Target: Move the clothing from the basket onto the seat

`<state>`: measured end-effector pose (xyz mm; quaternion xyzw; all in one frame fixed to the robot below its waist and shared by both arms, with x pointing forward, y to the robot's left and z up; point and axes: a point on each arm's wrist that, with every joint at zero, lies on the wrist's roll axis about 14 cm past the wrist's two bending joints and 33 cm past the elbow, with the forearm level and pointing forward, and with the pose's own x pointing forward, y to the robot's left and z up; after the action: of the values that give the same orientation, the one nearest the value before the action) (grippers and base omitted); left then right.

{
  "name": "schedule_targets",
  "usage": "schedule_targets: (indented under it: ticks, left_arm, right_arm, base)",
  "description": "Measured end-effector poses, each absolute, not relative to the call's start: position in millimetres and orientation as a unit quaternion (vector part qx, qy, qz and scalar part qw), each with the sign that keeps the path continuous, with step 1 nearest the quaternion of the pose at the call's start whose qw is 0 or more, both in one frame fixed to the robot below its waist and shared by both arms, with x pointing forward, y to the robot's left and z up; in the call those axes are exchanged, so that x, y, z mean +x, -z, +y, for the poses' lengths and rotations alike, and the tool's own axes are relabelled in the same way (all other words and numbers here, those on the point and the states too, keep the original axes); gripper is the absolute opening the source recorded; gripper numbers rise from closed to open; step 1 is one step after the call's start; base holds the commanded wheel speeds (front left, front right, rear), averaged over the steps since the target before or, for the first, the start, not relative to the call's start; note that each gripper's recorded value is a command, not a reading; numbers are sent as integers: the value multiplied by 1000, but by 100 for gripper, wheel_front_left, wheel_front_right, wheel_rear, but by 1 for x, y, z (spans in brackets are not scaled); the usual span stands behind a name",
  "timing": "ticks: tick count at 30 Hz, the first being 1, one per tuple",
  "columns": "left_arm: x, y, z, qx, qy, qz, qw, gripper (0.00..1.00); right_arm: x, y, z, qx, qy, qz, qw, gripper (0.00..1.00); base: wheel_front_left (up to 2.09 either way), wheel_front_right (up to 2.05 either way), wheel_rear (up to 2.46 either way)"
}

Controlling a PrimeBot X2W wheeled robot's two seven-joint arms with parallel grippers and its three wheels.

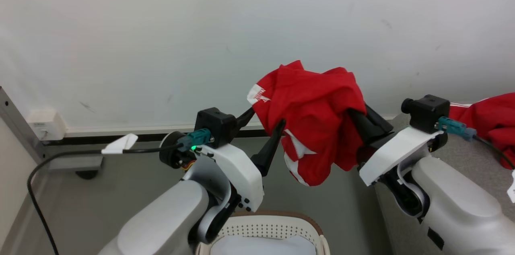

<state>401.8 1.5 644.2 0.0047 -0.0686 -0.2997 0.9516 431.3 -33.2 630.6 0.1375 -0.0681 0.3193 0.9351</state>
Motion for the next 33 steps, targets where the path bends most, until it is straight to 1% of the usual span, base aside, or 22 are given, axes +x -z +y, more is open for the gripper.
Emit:
schedule_targets:
  ticks: [7, 19, 25, 33]
  left_arm:
    - [401, -627, -11, 2, 316, -50, 947, 100]
    - [400, -617, -55, -17, 371, -43, 928, 100]
    - [393, -610, -97, -28, 424, -35, 904, 100]
    - [367, -598, -160, -43, 513, -18, 857, 100]
  right_arm:
    - [440, -639, -81, 142, -267, -92, 949, 0]
    - [430, -638, -143, 129, -202, -109, 965, 0]
    - [418, -636, -191, 116, -150, -116, 975, 0]
    - [393, -630, -251, 104, -75, -118, 985, 0]
  base:
    - [0, 0, 0]
    - [0, 0, 0]
    - [0, 0, 0]
    - [0, 0, 0]
